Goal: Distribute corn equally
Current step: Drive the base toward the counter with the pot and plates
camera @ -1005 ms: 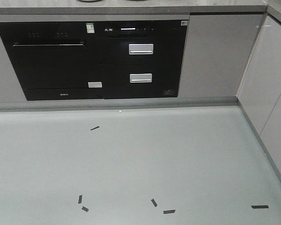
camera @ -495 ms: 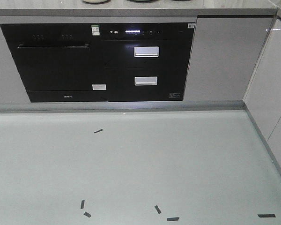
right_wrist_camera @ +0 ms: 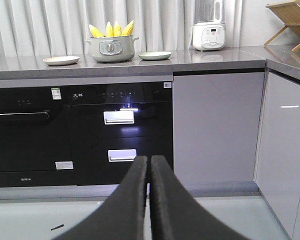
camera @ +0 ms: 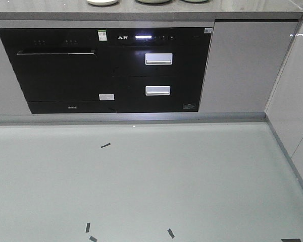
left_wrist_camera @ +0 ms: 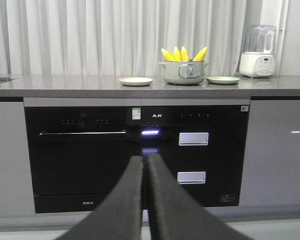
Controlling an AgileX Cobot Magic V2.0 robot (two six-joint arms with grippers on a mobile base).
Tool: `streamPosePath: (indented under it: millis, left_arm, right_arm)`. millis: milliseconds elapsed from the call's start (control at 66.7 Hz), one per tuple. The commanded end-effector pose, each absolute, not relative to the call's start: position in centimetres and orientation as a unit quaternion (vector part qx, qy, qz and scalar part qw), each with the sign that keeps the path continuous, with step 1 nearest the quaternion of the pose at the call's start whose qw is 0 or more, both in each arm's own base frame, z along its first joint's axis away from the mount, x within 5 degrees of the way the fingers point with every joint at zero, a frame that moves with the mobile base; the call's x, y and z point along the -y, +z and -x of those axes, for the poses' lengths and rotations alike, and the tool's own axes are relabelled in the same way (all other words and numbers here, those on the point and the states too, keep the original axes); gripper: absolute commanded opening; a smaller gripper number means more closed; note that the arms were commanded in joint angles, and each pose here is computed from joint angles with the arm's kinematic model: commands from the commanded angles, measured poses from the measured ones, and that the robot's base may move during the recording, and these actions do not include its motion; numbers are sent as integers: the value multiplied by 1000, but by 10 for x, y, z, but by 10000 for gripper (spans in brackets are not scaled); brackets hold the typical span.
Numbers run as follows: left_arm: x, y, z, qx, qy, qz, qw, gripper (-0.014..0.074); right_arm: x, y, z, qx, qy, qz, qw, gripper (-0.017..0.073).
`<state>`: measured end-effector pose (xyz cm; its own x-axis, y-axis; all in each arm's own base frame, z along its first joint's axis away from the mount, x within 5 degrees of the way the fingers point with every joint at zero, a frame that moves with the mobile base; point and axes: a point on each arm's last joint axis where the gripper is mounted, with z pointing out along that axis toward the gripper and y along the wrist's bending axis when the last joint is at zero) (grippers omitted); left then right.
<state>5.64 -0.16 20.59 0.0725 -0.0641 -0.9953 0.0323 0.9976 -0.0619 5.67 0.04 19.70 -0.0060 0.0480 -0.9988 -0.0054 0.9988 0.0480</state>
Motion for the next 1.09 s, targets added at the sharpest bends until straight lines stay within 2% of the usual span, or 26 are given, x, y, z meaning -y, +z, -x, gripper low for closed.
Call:
streamPosePath:
  millis: [0, 1080]
  left_arm:
    - [1, 208, -55, -655, -36, 15, 755, -6]
    - [1, 208, -55, -655, -36, 15, 755, -6]
  right_arm:
    - [0, 201, -57, -684, 12, -10, 729, -5]
    - [0, 201, -57, -684, 12, -10, 729, -5]
